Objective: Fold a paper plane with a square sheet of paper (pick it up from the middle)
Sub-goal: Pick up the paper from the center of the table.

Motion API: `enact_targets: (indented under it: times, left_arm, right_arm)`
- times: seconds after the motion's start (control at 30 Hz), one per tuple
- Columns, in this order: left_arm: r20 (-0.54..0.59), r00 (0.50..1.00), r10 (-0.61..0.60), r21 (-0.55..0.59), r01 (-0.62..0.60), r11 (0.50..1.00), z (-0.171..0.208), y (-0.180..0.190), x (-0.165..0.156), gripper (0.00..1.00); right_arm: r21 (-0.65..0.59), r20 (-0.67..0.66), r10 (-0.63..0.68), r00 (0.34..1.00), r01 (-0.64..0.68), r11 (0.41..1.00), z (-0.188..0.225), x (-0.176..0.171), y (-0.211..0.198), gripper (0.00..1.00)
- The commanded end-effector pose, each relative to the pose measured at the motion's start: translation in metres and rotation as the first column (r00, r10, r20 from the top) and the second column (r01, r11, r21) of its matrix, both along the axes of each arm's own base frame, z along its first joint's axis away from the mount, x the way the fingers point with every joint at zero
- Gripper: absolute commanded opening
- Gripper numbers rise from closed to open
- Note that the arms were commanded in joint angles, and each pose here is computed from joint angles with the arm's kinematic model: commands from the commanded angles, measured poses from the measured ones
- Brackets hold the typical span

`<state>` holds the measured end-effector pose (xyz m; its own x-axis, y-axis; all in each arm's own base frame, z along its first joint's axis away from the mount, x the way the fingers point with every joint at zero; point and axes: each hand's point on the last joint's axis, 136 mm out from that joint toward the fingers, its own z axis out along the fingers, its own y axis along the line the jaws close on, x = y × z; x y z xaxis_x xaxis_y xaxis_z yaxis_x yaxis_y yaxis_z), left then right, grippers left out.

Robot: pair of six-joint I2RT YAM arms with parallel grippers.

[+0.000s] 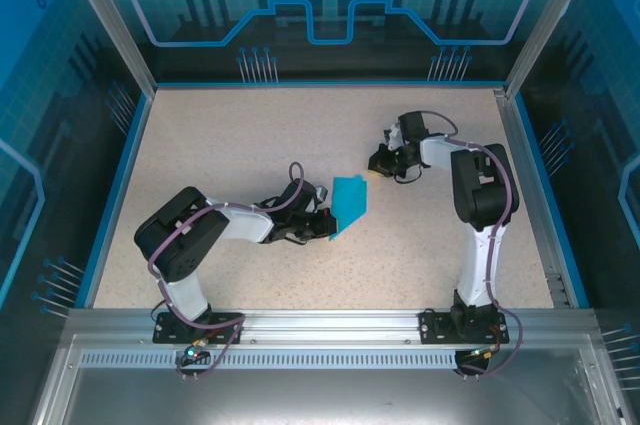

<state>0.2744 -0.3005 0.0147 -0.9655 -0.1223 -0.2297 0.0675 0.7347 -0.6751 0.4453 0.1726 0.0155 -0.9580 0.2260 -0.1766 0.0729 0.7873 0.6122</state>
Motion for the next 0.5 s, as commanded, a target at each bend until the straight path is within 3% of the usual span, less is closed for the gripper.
enact_targets:
  times: [0.0, 0.23, 0.33, 0.47]
  left_arm:
    - [-0.142, 0.99, -0.014, 0.106, 0.029, 0.994, -0.022, 0.018, -0.028, 0.08]
    - [-0.01, 1.0, -0.004, -0.02, 0.004, 1.0, 0.053, -0.009, 0.014, 0.31]
    - [0.025, 0.998, 0.064, -0.006, -0.064, 0.998, 0.067, 0.005, 0.028, 0.4]
    - [0.047, 0.984, 0.171, 0.067, -0.174, 0.982, 0.065, 0.037, 0.043, 0.49]
  right_arm:
    - [-0.019, 0.027, -0.024, 0.999, 0.025, 1.0, 0.012, 0.001, -0.006, 0.08]
    - [0.038, 0.033, -0.019, 0.999, 0.017, 0.999, 0.043, -0.041, 0.007, 0.29]
    - [0.06, 0.023, -0.005, 1.0, 0.004, 0.998, 0.048, -0.06, 0.019, 0.41]
    - [0.073, 0.009, 0.025, 1.0, -0.026, 0.997, 0.049, -0.079, 0.039, 0.49]
